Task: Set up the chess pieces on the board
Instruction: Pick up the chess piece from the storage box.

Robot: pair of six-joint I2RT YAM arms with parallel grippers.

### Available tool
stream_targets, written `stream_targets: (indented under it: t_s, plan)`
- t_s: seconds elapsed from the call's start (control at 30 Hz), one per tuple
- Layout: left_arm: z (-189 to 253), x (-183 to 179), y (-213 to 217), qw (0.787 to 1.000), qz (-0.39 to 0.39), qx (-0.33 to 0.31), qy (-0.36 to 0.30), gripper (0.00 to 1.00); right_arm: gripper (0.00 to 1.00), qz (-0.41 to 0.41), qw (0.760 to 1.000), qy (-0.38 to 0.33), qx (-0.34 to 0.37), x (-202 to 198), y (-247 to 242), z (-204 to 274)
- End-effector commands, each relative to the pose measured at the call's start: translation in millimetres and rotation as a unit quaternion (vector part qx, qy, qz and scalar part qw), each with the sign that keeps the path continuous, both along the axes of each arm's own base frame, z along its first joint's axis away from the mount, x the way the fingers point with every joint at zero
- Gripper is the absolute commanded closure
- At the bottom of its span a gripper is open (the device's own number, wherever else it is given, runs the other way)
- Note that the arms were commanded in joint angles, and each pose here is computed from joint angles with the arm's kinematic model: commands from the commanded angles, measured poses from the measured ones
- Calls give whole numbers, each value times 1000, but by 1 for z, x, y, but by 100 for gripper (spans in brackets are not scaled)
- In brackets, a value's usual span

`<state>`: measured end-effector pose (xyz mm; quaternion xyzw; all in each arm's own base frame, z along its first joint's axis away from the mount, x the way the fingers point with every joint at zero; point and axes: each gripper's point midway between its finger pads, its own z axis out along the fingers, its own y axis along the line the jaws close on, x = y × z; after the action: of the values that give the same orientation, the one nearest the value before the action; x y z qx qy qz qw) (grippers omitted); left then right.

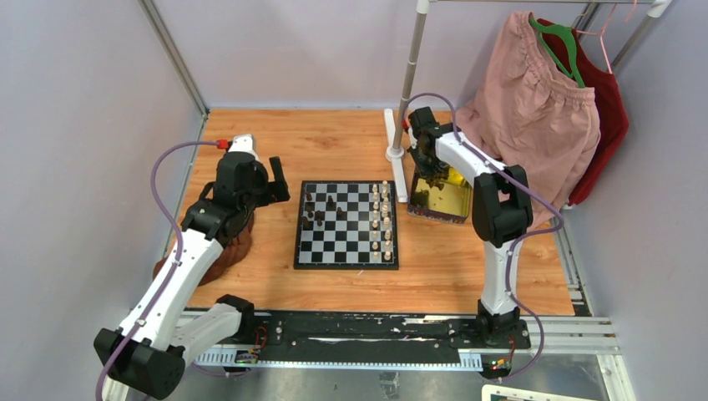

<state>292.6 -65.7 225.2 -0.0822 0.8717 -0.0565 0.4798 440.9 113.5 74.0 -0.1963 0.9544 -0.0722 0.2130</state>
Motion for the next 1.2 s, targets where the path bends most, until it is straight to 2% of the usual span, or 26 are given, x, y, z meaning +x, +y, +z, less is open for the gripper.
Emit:
stream_targets:
  t_s: [0.0, 0.4, 0.83, 1.17]
  plan:
    - [6, 7, -1, 1000, 3, -9, -15, 0, 81, 28, 999, 19, 11, 3, 1, -10]
    - [5, 10, -2, 1000, 2, -6, -13, 0, 76, 34, 999, 32, 24, 10, 2, -23]
    - [1, 12, -4, 1000, -1, -6, -8, 0, 76, 38, 999, 33, -1, 16, -13, -30]
    - [2, 13, -4, 1000, -3, -5, -8, 0, 76, 40, 998, 40, 9, 17, -16, -38]
